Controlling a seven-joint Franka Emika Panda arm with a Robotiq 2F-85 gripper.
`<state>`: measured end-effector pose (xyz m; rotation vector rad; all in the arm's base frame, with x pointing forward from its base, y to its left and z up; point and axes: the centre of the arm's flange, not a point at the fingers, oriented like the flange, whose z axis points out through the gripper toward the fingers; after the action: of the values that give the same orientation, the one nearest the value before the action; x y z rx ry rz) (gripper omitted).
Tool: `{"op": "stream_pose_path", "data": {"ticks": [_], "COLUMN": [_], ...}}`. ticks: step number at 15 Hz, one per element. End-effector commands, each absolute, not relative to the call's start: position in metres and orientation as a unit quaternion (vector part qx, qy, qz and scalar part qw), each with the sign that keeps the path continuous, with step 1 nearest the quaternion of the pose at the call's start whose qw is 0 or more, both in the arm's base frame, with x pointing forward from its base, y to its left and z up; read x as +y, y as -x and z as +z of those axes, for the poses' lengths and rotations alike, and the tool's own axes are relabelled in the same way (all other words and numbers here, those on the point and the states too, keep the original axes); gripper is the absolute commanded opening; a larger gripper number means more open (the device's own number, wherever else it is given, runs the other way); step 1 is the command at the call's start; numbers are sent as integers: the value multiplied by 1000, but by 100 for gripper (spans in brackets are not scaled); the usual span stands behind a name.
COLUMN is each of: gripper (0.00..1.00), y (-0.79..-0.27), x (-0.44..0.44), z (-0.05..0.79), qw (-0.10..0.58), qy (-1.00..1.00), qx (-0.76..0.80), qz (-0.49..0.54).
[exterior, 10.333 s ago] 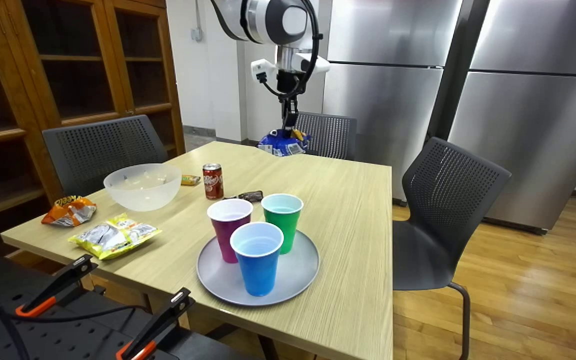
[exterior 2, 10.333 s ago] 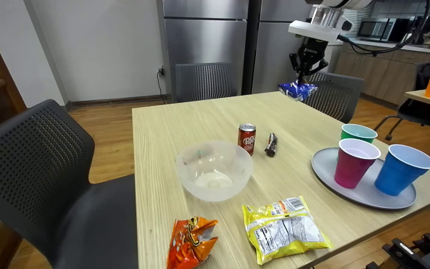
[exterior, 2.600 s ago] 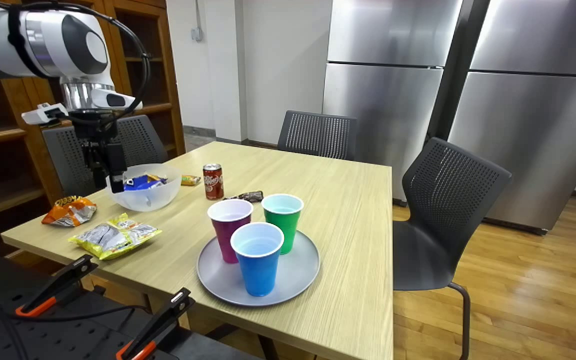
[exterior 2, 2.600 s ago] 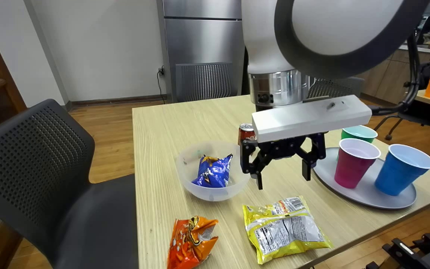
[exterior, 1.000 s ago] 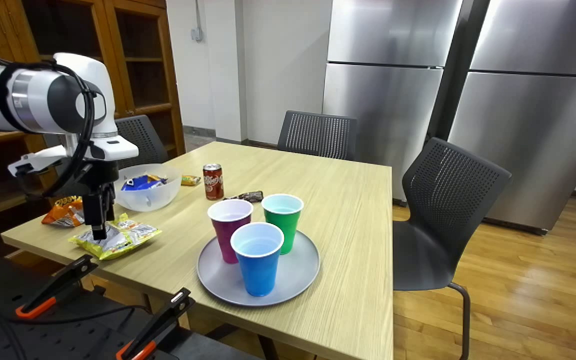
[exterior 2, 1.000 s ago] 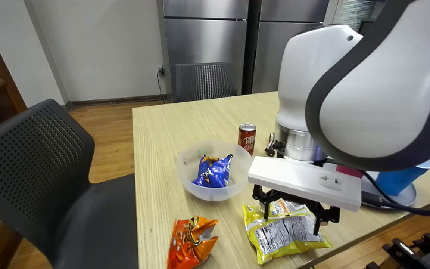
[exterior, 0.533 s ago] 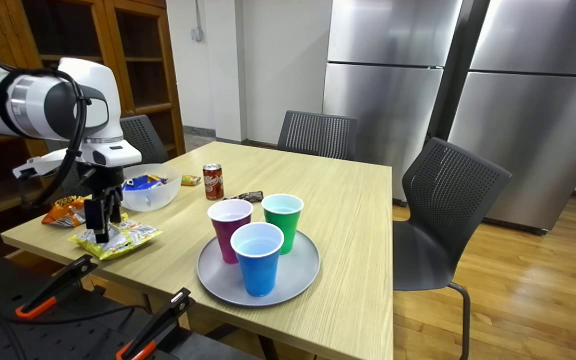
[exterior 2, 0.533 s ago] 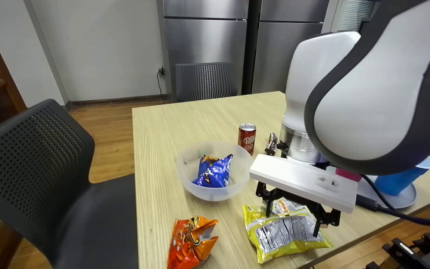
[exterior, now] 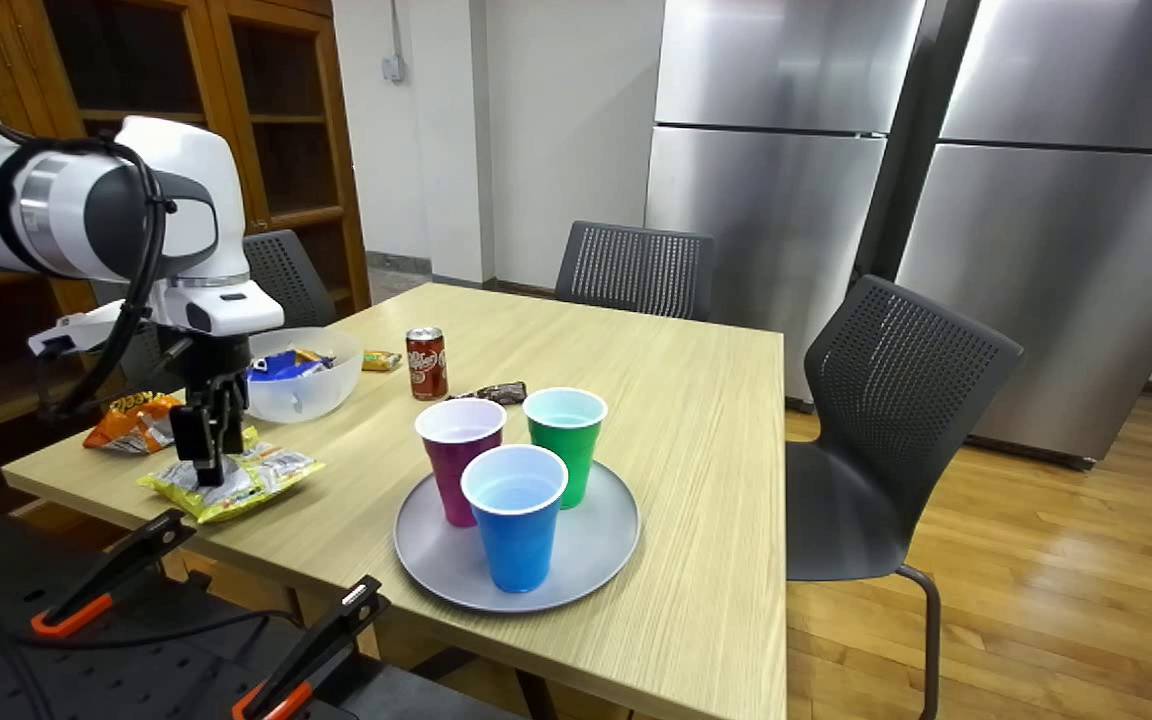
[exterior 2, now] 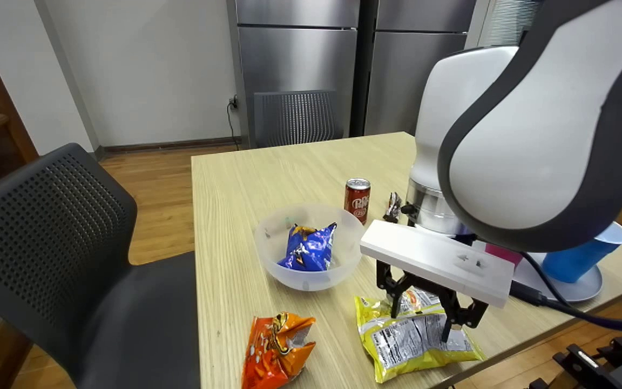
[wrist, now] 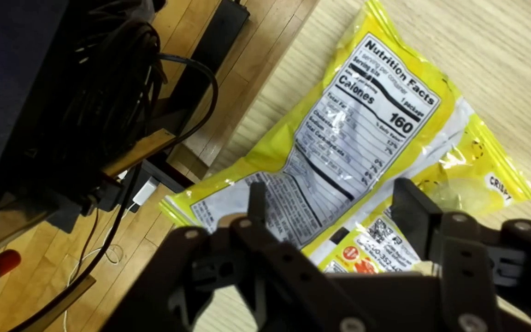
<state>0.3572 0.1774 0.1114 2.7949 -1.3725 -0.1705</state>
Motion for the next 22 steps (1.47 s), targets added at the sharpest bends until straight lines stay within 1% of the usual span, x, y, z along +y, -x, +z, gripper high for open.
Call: {"op": "stream_pose_path", "data": {"ticks": [1,5,6,7,14,22], "gripper": [42,12,5,0,0,0], "y": [-351,-348,-348,-348,-348,-334], "x": [176,176,175,175,179,189], "z": [113,115,116,116,121,140], "qw": [5,3,2,2,2,15], "qy": [-891,-891,-890,-890,-894,-910], "qx": [-452,-453,-453,-454,-446,-414], "qz": [-47,-43,-42,-41,-36,-27]}}
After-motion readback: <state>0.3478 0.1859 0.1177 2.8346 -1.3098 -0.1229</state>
